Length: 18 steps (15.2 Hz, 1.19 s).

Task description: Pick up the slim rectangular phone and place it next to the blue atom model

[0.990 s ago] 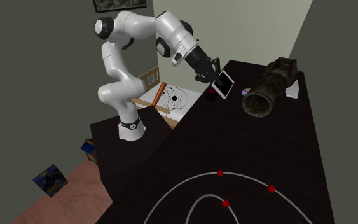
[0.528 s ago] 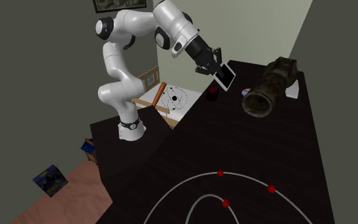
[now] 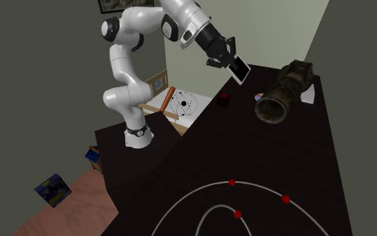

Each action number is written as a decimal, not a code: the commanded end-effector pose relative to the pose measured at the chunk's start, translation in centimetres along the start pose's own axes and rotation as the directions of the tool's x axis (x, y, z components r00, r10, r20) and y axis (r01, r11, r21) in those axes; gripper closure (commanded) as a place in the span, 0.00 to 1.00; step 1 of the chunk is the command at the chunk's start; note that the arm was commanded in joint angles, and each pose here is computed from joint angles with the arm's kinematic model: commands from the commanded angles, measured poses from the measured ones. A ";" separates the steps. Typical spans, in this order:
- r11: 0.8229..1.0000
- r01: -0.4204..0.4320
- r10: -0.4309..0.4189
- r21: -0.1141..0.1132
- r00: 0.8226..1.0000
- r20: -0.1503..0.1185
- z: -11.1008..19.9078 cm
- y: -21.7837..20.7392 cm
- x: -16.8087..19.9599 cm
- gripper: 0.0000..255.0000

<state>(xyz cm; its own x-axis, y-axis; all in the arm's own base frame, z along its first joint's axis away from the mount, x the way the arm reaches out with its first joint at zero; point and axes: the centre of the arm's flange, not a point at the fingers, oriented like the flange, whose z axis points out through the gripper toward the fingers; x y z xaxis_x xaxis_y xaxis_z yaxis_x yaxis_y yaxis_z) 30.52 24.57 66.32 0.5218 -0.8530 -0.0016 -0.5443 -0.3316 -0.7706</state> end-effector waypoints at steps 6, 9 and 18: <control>1.000 0.000 0.000 0.000 1.000 0.000 -2.3 -2.7 0.0 1.00; 1.000 0.000 0.000 0.000 1.000 0.000 -2.6 -2.4 4.0 1.00; 1.000 0.000 0.000 0.000 1.000 0.000 -3.6 -1.7 15.8 1.00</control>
<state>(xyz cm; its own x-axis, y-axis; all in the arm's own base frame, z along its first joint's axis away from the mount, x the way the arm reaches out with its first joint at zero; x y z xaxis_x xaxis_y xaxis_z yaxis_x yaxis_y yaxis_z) 36.69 11.56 69.71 0.5212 -0.8534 -0.0033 -0.5454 -0.3301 -0.7705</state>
